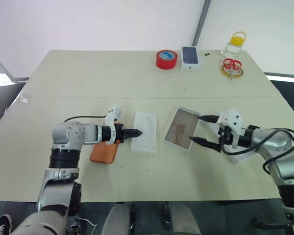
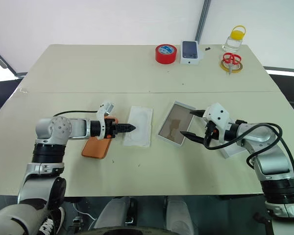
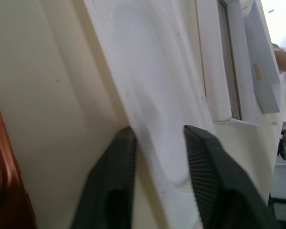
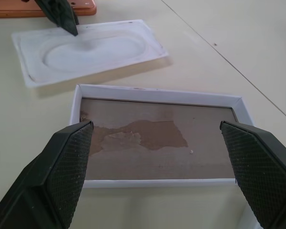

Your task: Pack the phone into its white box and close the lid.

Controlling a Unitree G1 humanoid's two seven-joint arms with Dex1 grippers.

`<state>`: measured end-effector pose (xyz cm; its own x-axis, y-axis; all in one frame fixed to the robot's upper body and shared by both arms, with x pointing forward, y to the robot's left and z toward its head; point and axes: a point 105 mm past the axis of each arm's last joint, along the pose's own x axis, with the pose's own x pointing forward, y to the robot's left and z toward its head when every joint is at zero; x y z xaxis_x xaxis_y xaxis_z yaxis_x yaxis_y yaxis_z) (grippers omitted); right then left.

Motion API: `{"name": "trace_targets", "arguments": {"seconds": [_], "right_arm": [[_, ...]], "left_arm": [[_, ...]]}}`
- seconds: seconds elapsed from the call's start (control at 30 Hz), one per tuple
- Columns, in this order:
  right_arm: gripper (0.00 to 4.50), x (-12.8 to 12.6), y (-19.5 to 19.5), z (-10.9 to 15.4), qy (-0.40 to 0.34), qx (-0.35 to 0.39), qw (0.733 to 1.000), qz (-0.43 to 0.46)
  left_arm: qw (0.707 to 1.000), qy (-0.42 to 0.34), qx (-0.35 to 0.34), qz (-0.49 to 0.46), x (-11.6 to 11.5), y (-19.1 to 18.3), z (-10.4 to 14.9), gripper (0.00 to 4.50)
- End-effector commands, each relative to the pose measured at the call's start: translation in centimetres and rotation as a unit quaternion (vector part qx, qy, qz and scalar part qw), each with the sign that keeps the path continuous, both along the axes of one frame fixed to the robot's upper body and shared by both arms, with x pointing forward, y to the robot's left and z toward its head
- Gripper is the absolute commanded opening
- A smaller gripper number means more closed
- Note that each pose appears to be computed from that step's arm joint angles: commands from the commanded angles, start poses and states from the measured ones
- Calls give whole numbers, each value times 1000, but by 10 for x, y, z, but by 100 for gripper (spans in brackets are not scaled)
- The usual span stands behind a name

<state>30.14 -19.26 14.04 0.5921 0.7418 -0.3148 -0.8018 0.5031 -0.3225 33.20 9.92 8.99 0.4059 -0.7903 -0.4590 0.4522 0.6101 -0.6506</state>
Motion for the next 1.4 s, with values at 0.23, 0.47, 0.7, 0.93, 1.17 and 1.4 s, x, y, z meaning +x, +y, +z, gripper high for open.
{"name": "trace_targets", "arguments": {"seconds": [0.23,0.47,0.7,0.93,1.17,1.4], "right_arm": [[448,-7,27,-2,-14,1,999,39],[448,-2,55,-31,-4,-48,997,59],[393,-6,59,-45,32,-75,994,76],[44,-7,58,-49,29,-96,991,91],[6,-7,74,-47,9,-103,985,137],[6,-11,94,-41,-7,-102,970,219]], "left_arm": [[999,-32,4,30,3,6,4,4],[996,-63,33,46,8,27,15,4],[990,-126,31,61,15,32,36,0],[988,-133,-32,68,16,27,58,0],[987,-128,-66,76,22,22,70,0],[986,-99,-116,72,26,6,80,0]]}}
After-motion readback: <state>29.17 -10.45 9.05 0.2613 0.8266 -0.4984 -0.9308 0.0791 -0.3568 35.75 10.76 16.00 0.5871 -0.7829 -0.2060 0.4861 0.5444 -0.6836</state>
